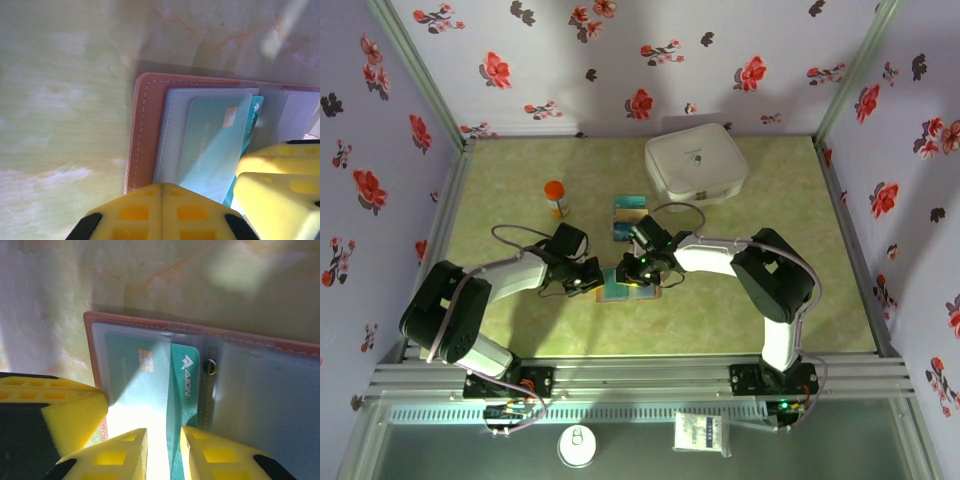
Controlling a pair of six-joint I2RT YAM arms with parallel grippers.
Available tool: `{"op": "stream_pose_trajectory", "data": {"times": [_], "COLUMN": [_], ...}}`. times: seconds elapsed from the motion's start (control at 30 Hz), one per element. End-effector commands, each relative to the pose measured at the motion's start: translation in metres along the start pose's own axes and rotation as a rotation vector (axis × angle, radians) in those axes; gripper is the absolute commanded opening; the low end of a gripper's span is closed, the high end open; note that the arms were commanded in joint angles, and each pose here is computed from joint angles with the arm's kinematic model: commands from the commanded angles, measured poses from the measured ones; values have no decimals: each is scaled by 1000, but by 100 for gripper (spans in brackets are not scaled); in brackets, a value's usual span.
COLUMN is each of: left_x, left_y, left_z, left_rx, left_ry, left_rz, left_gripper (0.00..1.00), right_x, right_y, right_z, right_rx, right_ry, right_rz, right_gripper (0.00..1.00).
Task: Take the credit cards out of the card holder
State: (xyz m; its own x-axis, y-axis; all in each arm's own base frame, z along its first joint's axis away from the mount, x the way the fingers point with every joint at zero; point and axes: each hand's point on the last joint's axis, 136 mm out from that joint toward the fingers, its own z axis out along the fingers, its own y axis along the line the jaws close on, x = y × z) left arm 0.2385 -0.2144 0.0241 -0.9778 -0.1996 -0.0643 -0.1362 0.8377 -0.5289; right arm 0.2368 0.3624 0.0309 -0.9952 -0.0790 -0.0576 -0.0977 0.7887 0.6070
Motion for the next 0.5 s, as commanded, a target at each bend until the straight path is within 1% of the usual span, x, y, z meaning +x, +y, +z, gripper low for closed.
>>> {"op": "stream_pose_trajectory", "data": {"times": [0.0, 0.17, 0.47], "left_x": [3, 2, -6], "left_y": [11, 10, -9], "left_z": [-3, -4, -15], "left_rx": [-40, -40, -4], "left_ry": [3, 1, -14], "left_rz": [-1, 1, 21], "left_gripper": [1, 1, 1], "right_x": [-2, -3, -7], "right_y": [-6, 0, 8], "right_z": [-5, -12, -27], "right_rx": [53, 40, 22], "right_ry": [-13, -26, -56], "right_rz": [-9, -21, -33], "right_gripper": [26, 26, 26]}}
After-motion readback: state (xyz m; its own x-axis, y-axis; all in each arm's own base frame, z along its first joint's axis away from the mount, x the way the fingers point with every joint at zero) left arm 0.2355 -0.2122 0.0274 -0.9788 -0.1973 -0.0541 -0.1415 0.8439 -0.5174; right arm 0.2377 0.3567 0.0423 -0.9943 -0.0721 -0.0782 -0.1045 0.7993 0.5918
